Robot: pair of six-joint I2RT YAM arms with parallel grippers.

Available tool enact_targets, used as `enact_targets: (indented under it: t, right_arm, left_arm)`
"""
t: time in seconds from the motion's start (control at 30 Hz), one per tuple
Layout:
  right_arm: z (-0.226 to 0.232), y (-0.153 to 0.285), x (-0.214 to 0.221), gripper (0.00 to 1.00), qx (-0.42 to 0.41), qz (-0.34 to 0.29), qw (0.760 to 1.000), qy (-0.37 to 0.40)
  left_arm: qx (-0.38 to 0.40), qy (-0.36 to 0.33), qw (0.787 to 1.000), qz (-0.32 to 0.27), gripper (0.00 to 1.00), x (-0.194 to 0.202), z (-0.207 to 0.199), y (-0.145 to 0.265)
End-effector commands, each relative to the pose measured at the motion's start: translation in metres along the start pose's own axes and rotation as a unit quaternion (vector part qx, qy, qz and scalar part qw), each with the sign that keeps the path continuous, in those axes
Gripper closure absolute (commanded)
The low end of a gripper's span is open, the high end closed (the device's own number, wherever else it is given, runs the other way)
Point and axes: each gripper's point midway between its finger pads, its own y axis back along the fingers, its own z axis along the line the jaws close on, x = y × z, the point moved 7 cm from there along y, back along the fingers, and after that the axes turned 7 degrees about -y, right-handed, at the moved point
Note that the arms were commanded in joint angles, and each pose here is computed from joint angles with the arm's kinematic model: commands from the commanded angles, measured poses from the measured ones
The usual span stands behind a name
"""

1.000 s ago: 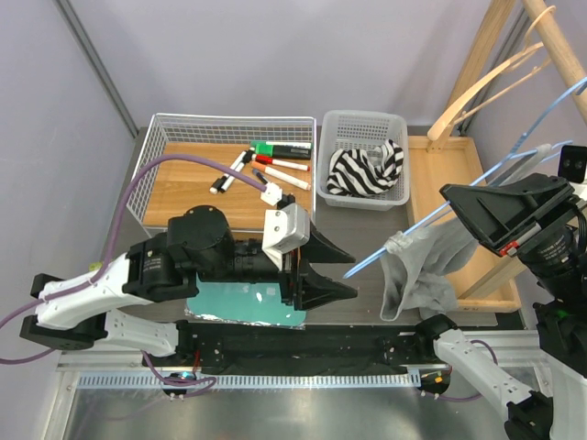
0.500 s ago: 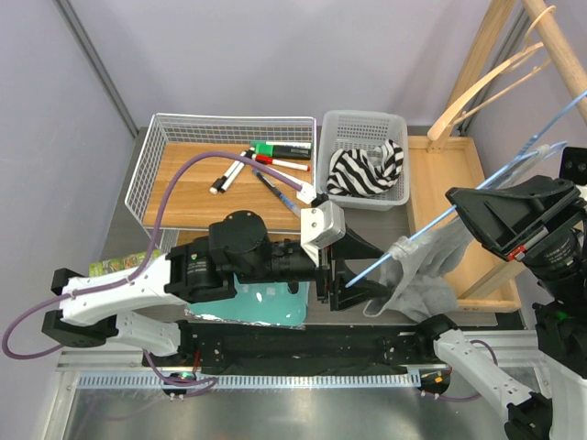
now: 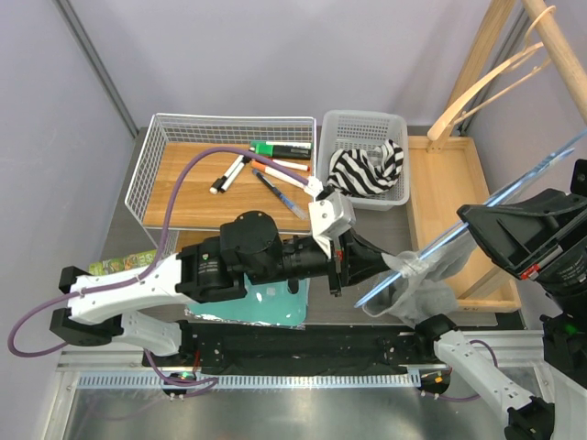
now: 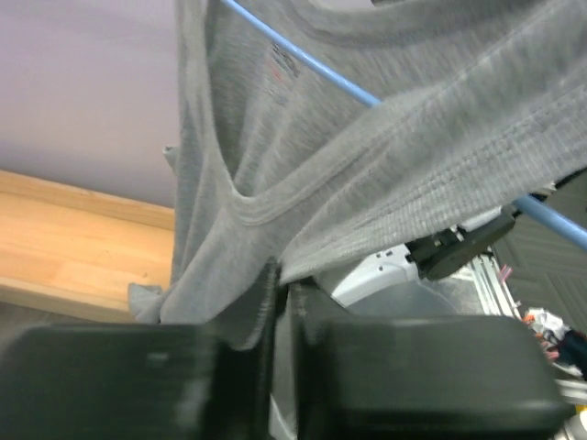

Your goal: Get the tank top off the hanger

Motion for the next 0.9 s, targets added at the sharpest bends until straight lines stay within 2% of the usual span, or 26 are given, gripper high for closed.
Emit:
enact_targets:
  t: [0.0, 0.13, 0.37, 0.53, 0.87]
  right_arm:
    - [0.009, 0.008, 0.005, 0.99, -0.017, 0.011, 1.0, 0.015]
    - [-0.004, 0.01, 0.007, 0.99, 0.01, 0.013, 1.0, 0.025]
    - [-0.045, 0.005, -0.004, 0.99, 0.111, -0.016, 0.991, 0.077]
    - [-0.067, 0.0, -0.016, 0.99, 0.167, -0.05, 0.979, 0.109]
    - [-0.062, 0.001, -0.041, 0.99, 0.202, -0.132, 0.955, 0.17]
  left_arm:
    - [-0.062, 0.0, 0.995, -0.08, 1.0, -0.051, 0.011, 0.022]
    - [-0.097, 0.0, 0.989, -0.11, 1.0, -0.07, 0.016, 0.042]
    - [-0.035, 0.002, 0.988, -0.149, 1.0, -0.095, 0.0, 0.066]
    - [-0.033, 0.008, 0.991, -0.131, 1.0, -0.087, -0.001, 0.067]
    - [-0.046, 0.016, 0.993, -0.111, 1.0, -0.066, 0.003, 0.081]
